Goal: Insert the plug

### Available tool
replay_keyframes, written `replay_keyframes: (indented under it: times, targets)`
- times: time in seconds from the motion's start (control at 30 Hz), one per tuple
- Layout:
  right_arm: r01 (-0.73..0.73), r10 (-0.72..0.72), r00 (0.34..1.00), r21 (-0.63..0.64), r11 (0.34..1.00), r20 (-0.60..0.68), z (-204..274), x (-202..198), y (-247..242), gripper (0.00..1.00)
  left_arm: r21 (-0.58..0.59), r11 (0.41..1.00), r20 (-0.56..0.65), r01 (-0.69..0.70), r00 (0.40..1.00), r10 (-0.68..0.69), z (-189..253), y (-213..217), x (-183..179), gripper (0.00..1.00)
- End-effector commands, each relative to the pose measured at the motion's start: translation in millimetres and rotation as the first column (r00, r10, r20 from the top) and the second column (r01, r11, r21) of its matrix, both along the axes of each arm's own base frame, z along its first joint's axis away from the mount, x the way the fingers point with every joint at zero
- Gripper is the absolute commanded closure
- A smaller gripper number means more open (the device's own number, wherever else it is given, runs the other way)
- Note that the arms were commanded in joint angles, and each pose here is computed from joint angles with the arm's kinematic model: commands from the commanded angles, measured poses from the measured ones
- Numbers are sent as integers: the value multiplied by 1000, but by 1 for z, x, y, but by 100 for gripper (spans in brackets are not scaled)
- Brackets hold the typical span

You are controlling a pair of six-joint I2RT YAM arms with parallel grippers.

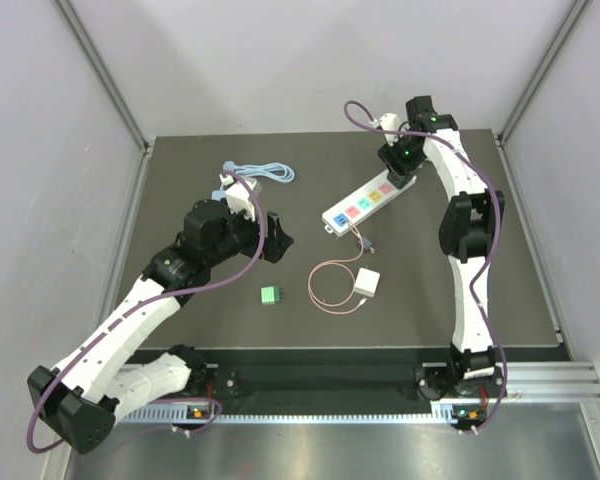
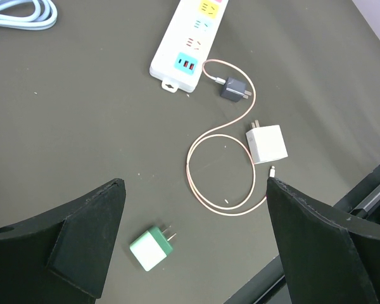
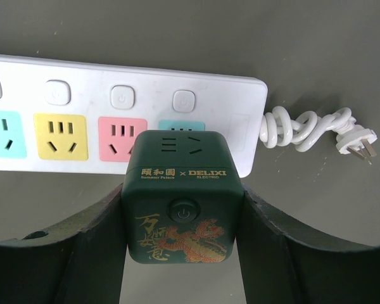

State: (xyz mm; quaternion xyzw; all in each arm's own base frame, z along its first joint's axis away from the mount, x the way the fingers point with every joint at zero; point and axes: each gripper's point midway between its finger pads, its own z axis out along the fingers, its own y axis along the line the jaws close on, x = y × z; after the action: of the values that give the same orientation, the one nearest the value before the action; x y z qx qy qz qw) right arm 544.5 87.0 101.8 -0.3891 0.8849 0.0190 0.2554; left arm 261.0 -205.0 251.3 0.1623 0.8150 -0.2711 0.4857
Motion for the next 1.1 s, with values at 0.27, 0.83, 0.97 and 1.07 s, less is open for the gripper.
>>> replay_keyframes:
  times: [0.27, 0.83, 0.97, 1.07]
  targets:
    - [-63, 67, 996, 68, 996, -55, -26, -2, 20, 100, -17, 1000, 63, 1, 998, 0, 18, -2, 6, 3]
    - [4, -1, 991, 24, 1000, -131, -61, -7, 3, 100, -11, 1000, 58, -3, 998, 3, 16, -1, 7, 3]
    - [9, -7, 987, 9, 1000, -161, -75, -11, 0, 100, -11, 1000, 62, -2, 998, 3, 17, -1, 6, 3]
    - [14, -10, 980, 17, 1000, -201, -88, -20, -4, 100, -9, 1000, 67, -15, 998, 16, 18, 1, 8, 3]
